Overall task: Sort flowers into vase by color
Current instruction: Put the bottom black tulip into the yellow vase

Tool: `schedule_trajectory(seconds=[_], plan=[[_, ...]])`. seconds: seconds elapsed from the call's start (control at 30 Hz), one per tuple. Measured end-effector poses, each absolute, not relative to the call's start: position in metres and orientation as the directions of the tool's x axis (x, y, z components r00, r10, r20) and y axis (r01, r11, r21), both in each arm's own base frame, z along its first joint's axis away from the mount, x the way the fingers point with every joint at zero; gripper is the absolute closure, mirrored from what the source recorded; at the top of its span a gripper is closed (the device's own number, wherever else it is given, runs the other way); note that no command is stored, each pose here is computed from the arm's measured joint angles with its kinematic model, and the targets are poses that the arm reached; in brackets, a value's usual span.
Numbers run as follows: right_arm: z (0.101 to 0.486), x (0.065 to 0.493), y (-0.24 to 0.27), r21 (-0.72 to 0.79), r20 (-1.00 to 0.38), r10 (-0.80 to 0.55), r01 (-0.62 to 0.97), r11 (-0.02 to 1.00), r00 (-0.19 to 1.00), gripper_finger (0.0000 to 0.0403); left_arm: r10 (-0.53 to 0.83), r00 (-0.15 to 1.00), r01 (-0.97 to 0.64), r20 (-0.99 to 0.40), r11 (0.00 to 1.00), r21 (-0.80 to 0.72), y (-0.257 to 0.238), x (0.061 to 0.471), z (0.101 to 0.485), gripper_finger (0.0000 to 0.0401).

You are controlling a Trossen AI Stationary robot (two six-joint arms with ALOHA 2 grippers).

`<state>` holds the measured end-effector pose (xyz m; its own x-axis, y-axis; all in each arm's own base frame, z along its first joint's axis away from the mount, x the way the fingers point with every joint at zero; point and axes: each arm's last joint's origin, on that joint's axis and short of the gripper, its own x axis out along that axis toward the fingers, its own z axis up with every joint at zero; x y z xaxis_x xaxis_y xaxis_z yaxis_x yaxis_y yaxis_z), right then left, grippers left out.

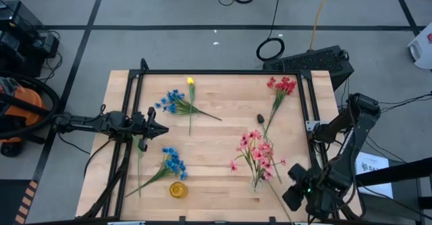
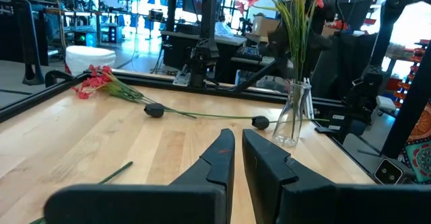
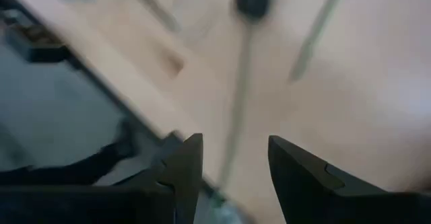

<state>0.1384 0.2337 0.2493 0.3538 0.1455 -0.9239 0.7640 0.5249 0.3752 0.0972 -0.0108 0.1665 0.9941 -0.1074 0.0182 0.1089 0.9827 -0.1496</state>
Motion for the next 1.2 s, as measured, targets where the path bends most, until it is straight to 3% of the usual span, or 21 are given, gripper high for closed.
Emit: schedule_trajectory(seconds=[0.13, 0.23, 0.63, 0.97, 1.07, 1.2], plan=[[0.21, 0.139, 0.239, 0.412, -0.909, 0.246, 0.807, 0.422, 0.335, 0.0243, -0.108, 0.994, 0.109, 0.019, 0.983, -0.149, -0.011, 0.097, 0.167, 0.0365], [0.195, 0.144, 0.245, 0.423, -0.901, 0.283, 0.813, 0.4, 0.33, 0.0243, -0.108, 0.994, 0.109, 0.018, 0.983, -0.149, -0.011, 0.097, 0.167, 0.0365], [0.159, 0.173, 0.265, 0.287, -0.956, 0.2, 0.823, 0.489, 0.214, 0.0284, -0.107, 0.994, 0.109, 0.019, 0.983, -0.149, -0.011, 0.097, 0.167, 0.0365], [0.131, 0.18, 0.266, 0.1, -0.994, 0.084, 0.893, 0.438, 0.07, 0.0312, -0.107, 0.994, 0.109, 0.018, 0.983, -0.149, -0.011, 0.097, 0.167, 0.0365], [0.13, 0.179, 0.266, 0.09, -0.995, 0.076, 0.894, 0.439, 0.063, 0.0332, -0.107, 0.994, 0.109, 0.018, 0.983, -0.15, -0.011, 0.097, 0.167, 0.0365], [0.135, 0.175, 0.263, 0.087, -0.996, 0.067, 0.889, 0.45, 0.063, 0.0391, -0.108, 0.994, 0.109, 0.018, 0.983, -0.149, -0.011, 0.097, 0.166, 0.0365]])
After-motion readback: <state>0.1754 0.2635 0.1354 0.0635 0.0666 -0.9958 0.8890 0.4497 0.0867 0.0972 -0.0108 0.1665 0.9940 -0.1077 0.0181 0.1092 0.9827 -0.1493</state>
